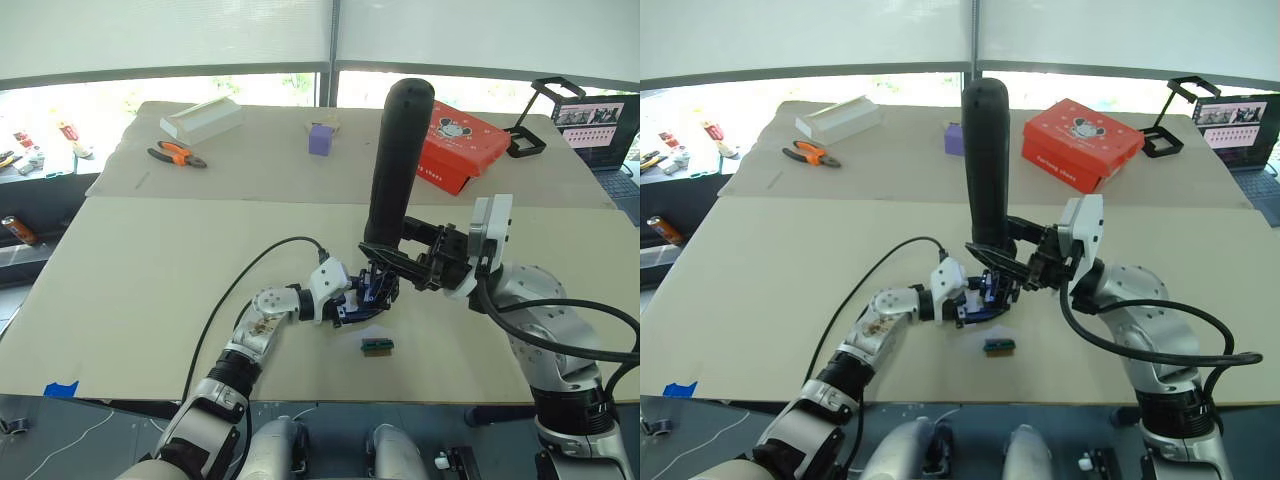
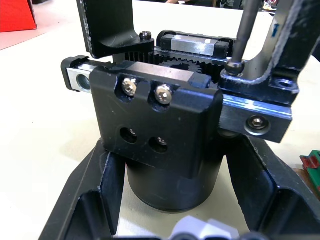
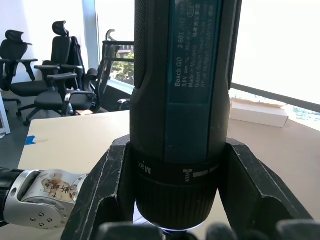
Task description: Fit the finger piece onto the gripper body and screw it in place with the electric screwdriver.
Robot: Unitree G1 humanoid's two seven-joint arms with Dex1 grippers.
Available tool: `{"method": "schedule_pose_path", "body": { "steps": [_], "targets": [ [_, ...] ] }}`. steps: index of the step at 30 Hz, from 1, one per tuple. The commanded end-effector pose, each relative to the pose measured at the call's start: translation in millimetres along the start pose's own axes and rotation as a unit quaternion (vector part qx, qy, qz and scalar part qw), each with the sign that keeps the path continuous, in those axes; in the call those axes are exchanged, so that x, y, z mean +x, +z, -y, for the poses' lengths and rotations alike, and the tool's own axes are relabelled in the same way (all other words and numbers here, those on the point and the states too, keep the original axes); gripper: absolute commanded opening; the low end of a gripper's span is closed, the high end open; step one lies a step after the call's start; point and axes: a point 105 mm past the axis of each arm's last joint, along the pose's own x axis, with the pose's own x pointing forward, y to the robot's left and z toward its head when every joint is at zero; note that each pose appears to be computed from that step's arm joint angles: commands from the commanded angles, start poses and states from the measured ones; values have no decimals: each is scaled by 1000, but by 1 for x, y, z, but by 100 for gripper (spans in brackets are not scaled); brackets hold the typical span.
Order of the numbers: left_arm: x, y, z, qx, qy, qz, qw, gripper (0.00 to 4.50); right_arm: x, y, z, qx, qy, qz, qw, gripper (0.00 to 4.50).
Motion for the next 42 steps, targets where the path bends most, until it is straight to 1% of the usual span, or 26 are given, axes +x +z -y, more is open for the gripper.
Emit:
{"method": "schedule_pose_path", "body": {
  "steps": [1,3,6,12,15,20,25,31,35,37,39,40,41,42],
  "targets": [
    [1,0,5,-1,-14,3,1000,247,-10,-25,0,28,-2,-53,998,194],
    [2,-1,5,-2,-13,2,1000,247,-10,-18,-1,18,7,-46,999,194],
    [1,-3,5,-4,-13,-3,1000,247,-7,4,-2,-5,26,-21,999,194],
    [-1,-13,4,-13,-8,-25,1000,247,2,64,-11,-50,75,75,993,194],
    [-2,-17,5,-14,-6,-33,999,247,5,81,-13,-63,81,107,989,194],
    [0,-18,4,-14,-2,-35,999,247,3,82,-19,-72,96,106,987,194],
    [0,-17,1,-11,6,-37,999,247,-4,81,-14,-101,86,110,985,194],
    [-3,-20,-1,-12,15,-44,999,247,-12,75,-16,-105,99,93,985,194],
    [-3,-20,-1,-15,16,-43,999,247,-14,80,-18,-100,98,99,985,194],
    [-3,-18,-2,-24,21,-35,999,247,-16,86,-18,-101,92,103,985,194],
    [-4,-15,-3,-30,24,-26,999,350,-18,91,-19,-104,88,104,985,194],
    [-5,-14,-4,-30,25,-25,999,385,-19,94,-19,-105,85,104,985,194],
    [-7,-13,-4,-27,24,-25,999,430,-21,96,-20,-105,83,104,985,194],
    [-9,-12,-5,-19,27,-25,999,446,-21,98,-21,-106,81,102,986,194]
  ]
}}
